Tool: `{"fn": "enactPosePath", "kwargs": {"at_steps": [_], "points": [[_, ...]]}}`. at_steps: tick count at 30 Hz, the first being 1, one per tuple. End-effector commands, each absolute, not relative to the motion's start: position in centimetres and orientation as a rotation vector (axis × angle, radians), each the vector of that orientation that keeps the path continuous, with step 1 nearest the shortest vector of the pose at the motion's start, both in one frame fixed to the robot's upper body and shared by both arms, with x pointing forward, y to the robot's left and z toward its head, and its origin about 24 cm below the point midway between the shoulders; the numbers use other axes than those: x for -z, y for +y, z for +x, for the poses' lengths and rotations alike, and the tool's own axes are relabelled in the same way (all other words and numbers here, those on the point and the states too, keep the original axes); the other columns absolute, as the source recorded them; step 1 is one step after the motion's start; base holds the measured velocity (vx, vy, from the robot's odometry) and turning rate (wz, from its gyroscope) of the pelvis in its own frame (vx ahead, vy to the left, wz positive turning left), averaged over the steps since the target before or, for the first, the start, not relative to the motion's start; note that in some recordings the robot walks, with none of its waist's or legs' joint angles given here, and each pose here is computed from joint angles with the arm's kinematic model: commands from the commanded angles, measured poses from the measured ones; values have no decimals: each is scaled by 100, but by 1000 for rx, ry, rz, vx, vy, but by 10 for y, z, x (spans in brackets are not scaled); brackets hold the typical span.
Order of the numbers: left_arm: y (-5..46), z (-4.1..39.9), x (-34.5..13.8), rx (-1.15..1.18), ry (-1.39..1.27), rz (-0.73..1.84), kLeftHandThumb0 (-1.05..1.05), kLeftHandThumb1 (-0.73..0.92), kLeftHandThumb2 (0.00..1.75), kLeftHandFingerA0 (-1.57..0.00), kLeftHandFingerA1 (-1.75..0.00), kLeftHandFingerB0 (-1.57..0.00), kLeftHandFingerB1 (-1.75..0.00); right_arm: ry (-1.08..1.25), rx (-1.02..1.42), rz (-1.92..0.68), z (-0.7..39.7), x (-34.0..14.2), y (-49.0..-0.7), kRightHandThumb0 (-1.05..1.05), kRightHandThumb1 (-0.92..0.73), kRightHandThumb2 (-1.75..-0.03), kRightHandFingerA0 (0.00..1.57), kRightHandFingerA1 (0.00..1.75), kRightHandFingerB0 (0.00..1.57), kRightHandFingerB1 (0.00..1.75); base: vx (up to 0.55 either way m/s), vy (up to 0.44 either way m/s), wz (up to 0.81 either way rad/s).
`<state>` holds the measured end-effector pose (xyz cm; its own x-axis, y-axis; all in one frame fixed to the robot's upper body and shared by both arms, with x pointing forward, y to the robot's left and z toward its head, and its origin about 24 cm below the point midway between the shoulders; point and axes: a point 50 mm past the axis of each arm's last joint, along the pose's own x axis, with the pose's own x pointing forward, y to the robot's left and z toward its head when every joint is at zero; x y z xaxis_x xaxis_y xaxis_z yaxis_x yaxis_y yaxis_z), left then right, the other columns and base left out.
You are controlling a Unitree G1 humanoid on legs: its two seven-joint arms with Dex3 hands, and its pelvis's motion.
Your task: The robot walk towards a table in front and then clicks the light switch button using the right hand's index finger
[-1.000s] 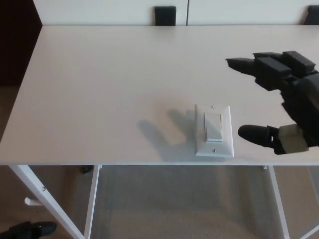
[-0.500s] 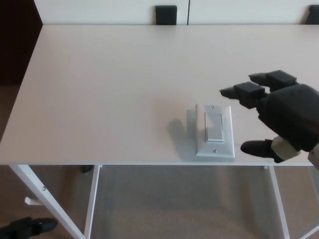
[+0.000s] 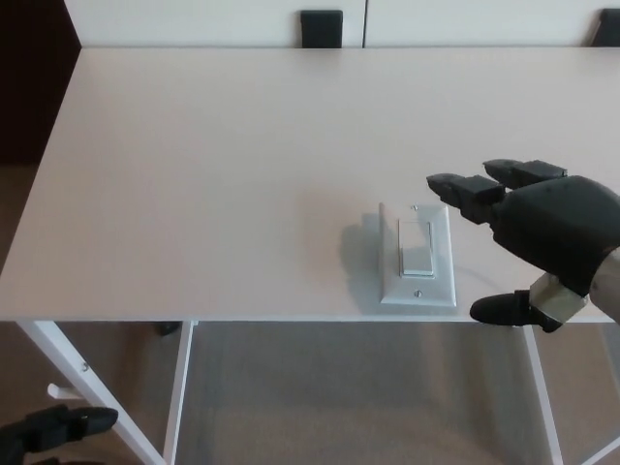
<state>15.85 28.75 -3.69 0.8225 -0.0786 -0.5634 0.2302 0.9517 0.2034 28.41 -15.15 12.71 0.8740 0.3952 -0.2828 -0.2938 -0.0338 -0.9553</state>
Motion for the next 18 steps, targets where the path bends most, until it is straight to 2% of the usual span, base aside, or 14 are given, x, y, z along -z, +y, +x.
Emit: {"fn": "enactPosePath", "kwargs": {"at_steps": [1,18], "points": [[294,157,38,169,629,303,-24,53,56,-61,-45,-55,-39,43,-606,-1552,283,-129,-155,-99,-58,-102,0,0,1,0,0,0,0],[294,158,36,189,621,317,-25,54,56,-61,-44,-56,-39,103,-642,-1651,280,-101,-150,-98,-58,-100,0,0,6,6,0,0,0]]}}
